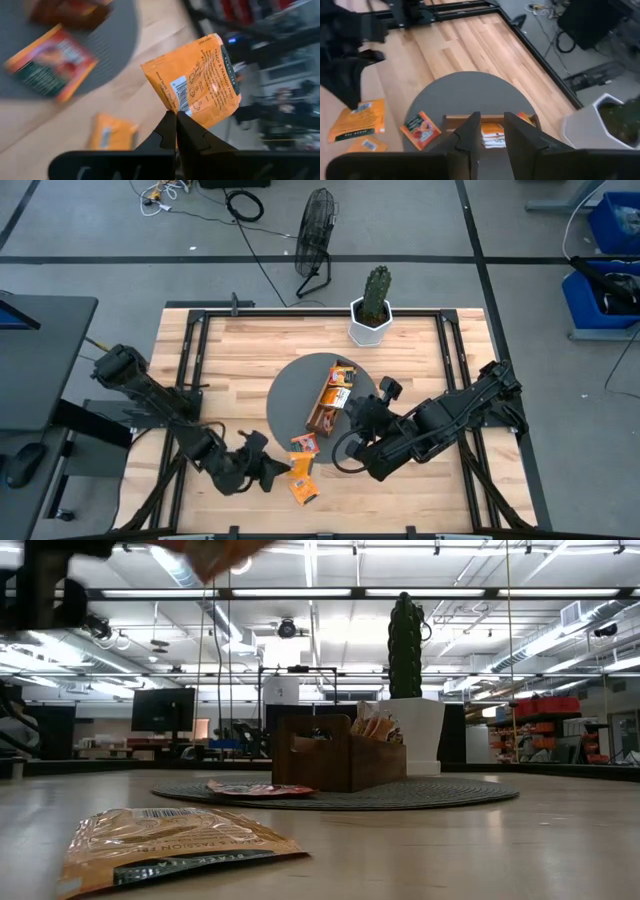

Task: Pick & Place Tea
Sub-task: Put the red tea bag into the bottom section of the wooden organizer

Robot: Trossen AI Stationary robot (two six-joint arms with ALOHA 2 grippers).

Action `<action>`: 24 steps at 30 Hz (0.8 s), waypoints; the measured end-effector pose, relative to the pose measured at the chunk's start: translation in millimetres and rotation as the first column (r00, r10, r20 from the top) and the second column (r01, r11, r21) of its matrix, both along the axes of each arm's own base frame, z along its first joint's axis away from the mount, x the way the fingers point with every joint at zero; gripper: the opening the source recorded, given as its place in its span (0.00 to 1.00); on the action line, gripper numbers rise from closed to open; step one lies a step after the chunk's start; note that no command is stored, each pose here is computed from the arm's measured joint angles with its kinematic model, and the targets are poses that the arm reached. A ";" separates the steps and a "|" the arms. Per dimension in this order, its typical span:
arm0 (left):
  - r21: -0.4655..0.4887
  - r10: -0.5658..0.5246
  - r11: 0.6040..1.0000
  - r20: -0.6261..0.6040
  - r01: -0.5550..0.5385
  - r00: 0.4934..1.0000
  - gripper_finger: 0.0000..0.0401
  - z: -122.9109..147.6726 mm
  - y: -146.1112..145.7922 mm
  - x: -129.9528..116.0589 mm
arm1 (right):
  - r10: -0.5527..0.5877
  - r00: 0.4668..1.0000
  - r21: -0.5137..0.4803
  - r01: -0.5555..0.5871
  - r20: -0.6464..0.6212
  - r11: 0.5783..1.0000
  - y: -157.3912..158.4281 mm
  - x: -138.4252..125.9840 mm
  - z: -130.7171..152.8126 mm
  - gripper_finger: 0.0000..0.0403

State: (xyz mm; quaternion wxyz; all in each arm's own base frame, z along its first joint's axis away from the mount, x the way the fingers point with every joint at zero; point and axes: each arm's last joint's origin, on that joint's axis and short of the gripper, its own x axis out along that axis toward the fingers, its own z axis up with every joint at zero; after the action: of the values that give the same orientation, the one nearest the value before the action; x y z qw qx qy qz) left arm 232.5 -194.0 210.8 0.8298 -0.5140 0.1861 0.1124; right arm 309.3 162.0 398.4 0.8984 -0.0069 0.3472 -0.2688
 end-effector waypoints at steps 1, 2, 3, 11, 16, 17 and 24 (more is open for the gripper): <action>0.005 -0.005 1.000 0.034 0.004 0.999 0.00 6.0 2.1 1.9 | 0.018 1.000 0.005 -0.018 -0.001 1.000 0.8 1.2 0.5 0.22; 0.021 -0.018 1.000 0.069 0.017 0.997 0.00 12.6 4.2 3.5 | 0.040 0.999 0.007 -0.040 -0.001 0.999 1.5 1.9 1.6 0.22; 0.036 -0.032 0.999 0.106 0.029 0.994 0.00 20.2 6.5 4.5 | 0.066 0.998 0.006 -0.066 -0.005 0.998 2.2 2.7 2.6 0.22; 0.024 -0.103 0.995 0.305 0.101 0.947 0.00 63.3 29.2 10.7 | 0.357 0.931 -0.112 -0.364 -0.081 0.925 3.9 5.2 17.9 0.22; -0.019 -0.156 0.985 0.332 0.173 0.930 0.00 71.6 36.7 11.7 | 0.547 0.801 -0.296 -0.598 -0.242 0.745 10.8 4.2 24.7 0.22; -0.041 -0.154 0.983 0.339 0.178 0.928 0.00 73.0 37.8 12.0 | 0.568 0.772 -0.331 -0.636 -0.285 0.697 12.9 3.4 25.2 0.22; -0.149 -0.117 0.971 0.383 0.187 0.916 0.00 78.5 42.6 16.0 | 0.640 0.654 -0.455 -0.750 -0.403 0.479 23.7 4.6 31.4 0.24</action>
State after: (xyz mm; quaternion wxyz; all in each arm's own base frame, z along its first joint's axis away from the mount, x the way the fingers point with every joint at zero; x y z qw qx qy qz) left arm 248.5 -151.4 289.3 0.8054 -0.5839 0.0747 -0.0697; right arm 313.9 185.7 429.7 0.8446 -0.4481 0.2915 0.0287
